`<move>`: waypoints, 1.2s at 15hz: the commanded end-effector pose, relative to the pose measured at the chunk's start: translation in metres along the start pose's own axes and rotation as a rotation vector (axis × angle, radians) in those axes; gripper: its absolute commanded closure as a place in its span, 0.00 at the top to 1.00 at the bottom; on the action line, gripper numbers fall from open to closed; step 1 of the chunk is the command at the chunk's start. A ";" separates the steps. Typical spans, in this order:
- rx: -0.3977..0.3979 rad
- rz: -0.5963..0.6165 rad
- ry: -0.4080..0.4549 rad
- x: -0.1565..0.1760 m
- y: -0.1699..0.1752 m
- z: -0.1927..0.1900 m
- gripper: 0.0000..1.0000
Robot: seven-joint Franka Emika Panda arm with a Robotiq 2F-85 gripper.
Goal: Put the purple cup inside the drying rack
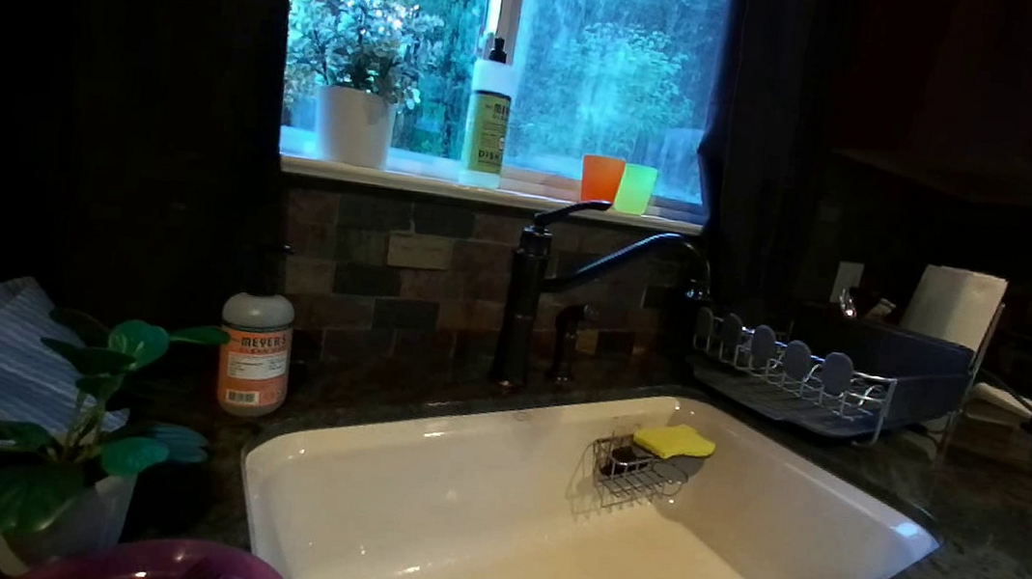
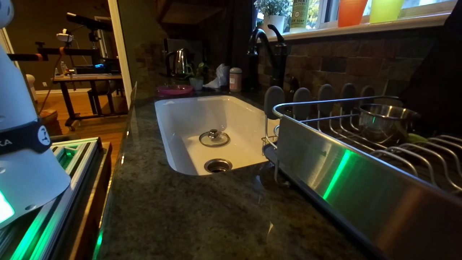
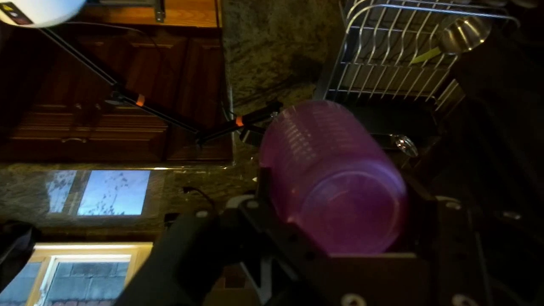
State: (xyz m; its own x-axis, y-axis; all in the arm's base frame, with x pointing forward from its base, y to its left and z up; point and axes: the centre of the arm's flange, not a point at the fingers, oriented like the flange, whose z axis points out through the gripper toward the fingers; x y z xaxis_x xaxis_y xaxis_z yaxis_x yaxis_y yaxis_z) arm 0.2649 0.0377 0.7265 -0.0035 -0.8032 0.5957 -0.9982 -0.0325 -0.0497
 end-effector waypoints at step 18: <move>0.230 0.244 -0.689 0.156 -0.079 0.240 0.70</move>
State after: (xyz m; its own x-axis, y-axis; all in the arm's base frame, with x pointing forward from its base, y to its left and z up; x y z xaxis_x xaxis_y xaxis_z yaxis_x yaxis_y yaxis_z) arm 0.3573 -0.2282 0.6309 -0.1091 -0.9904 -0.0849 -0.9363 0.1311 -0.3259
